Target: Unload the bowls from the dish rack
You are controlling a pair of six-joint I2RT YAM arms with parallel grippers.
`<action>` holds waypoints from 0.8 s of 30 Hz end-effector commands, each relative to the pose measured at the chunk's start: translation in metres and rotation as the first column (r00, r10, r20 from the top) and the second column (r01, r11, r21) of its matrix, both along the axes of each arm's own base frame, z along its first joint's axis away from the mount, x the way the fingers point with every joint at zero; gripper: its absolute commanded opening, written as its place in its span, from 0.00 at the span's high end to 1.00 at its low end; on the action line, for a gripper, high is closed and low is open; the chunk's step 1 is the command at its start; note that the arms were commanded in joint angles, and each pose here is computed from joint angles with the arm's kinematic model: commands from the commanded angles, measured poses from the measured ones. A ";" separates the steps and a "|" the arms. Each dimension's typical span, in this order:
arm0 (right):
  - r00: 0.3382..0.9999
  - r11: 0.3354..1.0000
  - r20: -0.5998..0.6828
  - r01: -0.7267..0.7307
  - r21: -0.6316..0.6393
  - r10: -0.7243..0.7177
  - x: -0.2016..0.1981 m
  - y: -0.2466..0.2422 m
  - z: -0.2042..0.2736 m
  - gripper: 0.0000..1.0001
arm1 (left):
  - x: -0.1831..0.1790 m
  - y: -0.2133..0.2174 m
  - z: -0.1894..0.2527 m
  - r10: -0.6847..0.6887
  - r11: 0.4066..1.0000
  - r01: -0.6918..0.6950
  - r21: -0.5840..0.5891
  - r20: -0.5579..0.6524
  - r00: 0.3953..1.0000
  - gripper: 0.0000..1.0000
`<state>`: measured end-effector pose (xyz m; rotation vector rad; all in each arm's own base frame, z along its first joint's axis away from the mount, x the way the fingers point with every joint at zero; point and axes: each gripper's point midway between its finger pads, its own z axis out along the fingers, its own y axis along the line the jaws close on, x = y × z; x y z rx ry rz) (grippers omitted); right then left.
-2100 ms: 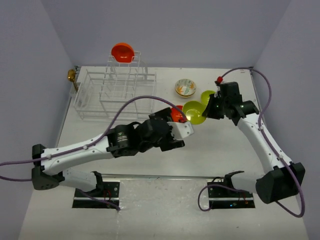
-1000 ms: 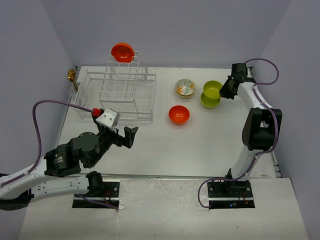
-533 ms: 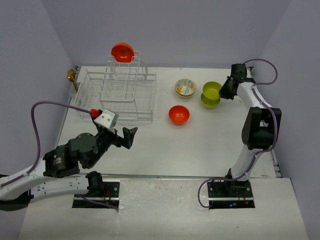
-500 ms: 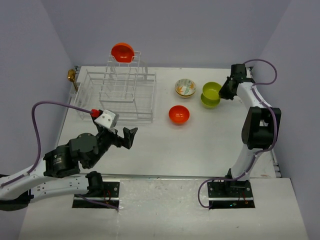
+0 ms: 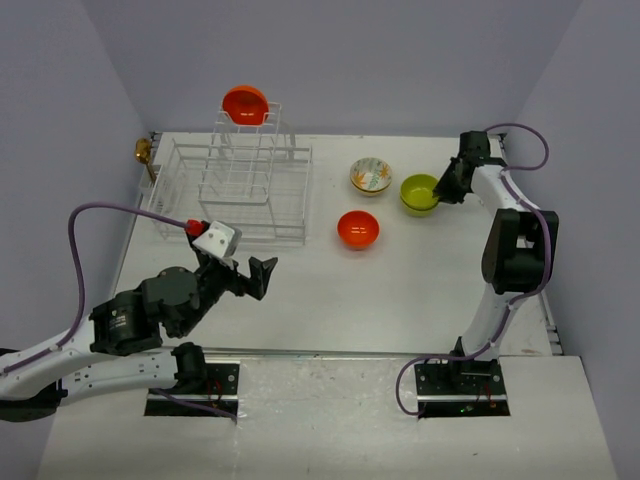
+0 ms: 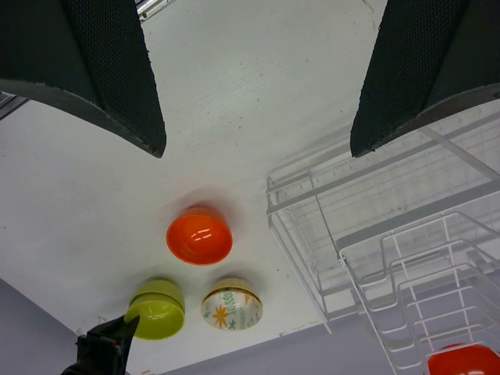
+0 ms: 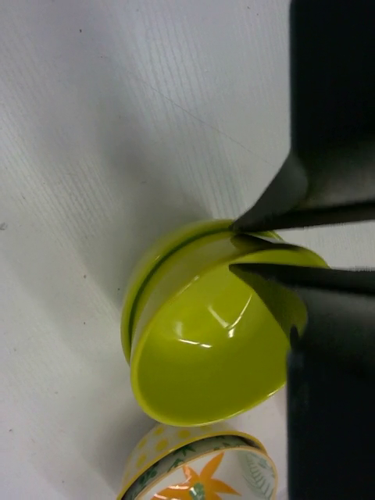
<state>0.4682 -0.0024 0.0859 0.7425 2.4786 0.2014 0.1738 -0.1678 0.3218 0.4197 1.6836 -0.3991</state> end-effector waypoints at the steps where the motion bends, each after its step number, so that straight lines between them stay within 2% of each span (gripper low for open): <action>1: 0.999 1.000 0.041 -0.011 0.015 0.010 0.004 0.002 0.010 0.65 | 0.000 -0.003 0.007 0.000 0.998 0.000 -0.058 -0.001 1.000 0.00; 4: 0.998 0.999 0.056 -0.022 0.024 0.021 0.003 0.006 0.022 0.55 | 0.000 -0.001 0.009 0.008 0.998 -0.008 -0.067 0.000 1.000 0.00; 5: 0.996 1.000 0.086 -0.020 0.018 0.018 0.002 0.005 0.036 0.42 | 0.001 0.000 0.011 0.017 0.997 -0.017 -0.073 0.000 1.000 0.00; 7: 0.993 1.000 0.118 -0.002 -0.008 0.003 0.001 -0.001 0.052 0.30 | 0.006 0.007 0.014 0.083 0.991 -0.084 -0.102 -0.011 0.996 0.00; 8: 0.989 1.000 0.149 0.012 -0.023 -0.008 -0.002 -0.004 0.069 0.16 | 0.011 0.012 0.014 0.146 0.981 -0.149 -0.126 -0.029 0.989 0.00; 9: 0.986 1.000 0.166 0.012 -0.024 -0.008 -0.003 -0.004 0.079 0.07 | 0.014 0.015 0.015 0.178 0.977 -0.180 -0.116 -0.025 0.984 0.00; 10: 0.983 0.998 0.180 0.037 -0.041 -0.029 -0.005 -0.009 0.087 0.01 | 0.017 0.018 0.020 0.219 0.962 -0.223 -0.159 -0.043 0.975 0.00; 12: 0.970 0.998 0.241 0.047 -0.039 -0.036 -0.014 -0.008 0.117 0.01 | 0.028 0.024 0.024 0.339 0.923 -0.341 -0.180 -0.045 0.940 0.00; 14: 0.958 0.999 0.283 0.048 -0.006 -0.044 -0.024 -0.003 0.129 0.01 | 0.040 0.024 0.047 0.392 0.887 -0.385 -0.255 -0.026 0.920 0.00; 15: 0.934 0.998 0.352 0.056 0.006 -0.054 -0.034 -0.002 0.155 0.01 | 0.056 0.038 0.057 0.465 0.849 -0.451 -0.276 -0.016 0.885 0.00; 16: 0.923 0.998 0.381 0.025 0.063 -0.047 -0.041 0.010 0.152 0.01 | 0.069 0.020 0.077 0.401 0.868 -0.383 -0.315 -0.009 0.916 0.00; 17: 0.908 0.995 0.416 0.003 0.096 -0.043 -0.049 0.017 0.159 0.01 | 0.085 0.021 0.086 0.399 0.864 -0.381 -0.329 -0.013 0.917 0.00; 18: 0.864 0.991 0.502 -0.035 0.127 -0.034 -0.064 0.026 0.185 0.01 | 0.124 0.023 0.102 0.380 0.855 -0.370 -0.365 -0.045 0.924 0.00; 19: 0.872 0.983 0.488 -0.058 0.176 -0.037 -0.077 0.036 0.165 0.01 | 0.144 0.025 0.099 0.353 0.859 -0.361 -0.362 -0.091 0.931 0.00; 20: 0.829 0.965 0.559 -0.145 0.219 -0.003 -0.082 0.051 0.180 0.01 | 0.178 0.066 0.100 0.425 0.806 -0.443 -0.392 -0.138 0.895 0.00; 21: 0.838 0.948 0.546 -0.178 0.265 0.005 -0.096 0.061 0.165 0.01 | 0.203 0.046 0.097 0.274 0.809 -0.354 -0.469 -0.232 0.933 0.00; 23: 0.776 0.899 0.628 -0.311 0.308 0.053 -0.118 0.084 0.189 0.01 | 0.239 0.063 0.091 0.215 0.751 -0.353 -0.558 -0.299 0.930 0.00; 24: 0.771 0.885 0.633 -0.339 0.318 0.068 -0.126 0.089 0.188 0.01 | 0.247 0.065 0.100 0.196 0.697 -0.354 -0.623 -0.310 0.930 0.00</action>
